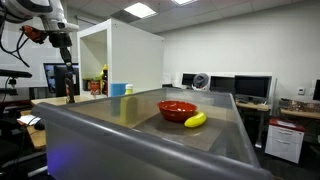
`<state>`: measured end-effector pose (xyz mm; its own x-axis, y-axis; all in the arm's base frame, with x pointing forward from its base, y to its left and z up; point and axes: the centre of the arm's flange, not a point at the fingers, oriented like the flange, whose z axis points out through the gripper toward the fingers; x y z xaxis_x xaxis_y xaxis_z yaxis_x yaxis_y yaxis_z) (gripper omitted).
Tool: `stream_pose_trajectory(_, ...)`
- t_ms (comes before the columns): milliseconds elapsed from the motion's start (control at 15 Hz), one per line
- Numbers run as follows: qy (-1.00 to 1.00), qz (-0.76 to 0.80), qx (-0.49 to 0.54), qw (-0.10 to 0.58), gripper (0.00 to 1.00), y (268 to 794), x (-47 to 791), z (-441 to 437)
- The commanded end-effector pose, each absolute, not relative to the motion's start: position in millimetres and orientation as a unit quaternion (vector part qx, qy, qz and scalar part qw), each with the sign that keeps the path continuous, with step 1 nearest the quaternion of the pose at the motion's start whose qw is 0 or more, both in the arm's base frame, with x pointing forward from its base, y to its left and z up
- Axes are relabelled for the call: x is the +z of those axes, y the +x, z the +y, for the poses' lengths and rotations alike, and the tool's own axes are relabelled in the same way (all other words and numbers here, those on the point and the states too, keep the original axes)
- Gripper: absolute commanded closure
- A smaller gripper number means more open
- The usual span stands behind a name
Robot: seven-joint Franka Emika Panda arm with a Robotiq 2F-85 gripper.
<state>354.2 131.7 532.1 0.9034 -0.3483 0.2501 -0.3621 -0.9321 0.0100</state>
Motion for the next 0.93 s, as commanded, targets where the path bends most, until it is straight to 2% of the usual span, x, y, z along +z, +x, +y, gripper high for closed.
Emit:
stream_pose_trajectory(0,0.987,-0.092,0.132,0.011,0.0,349.9,515.6,130.2)
stream_pose_trajectory(867,0.973,0.159,0.168,-0.02,0.0,341.3,505.0,133.6)
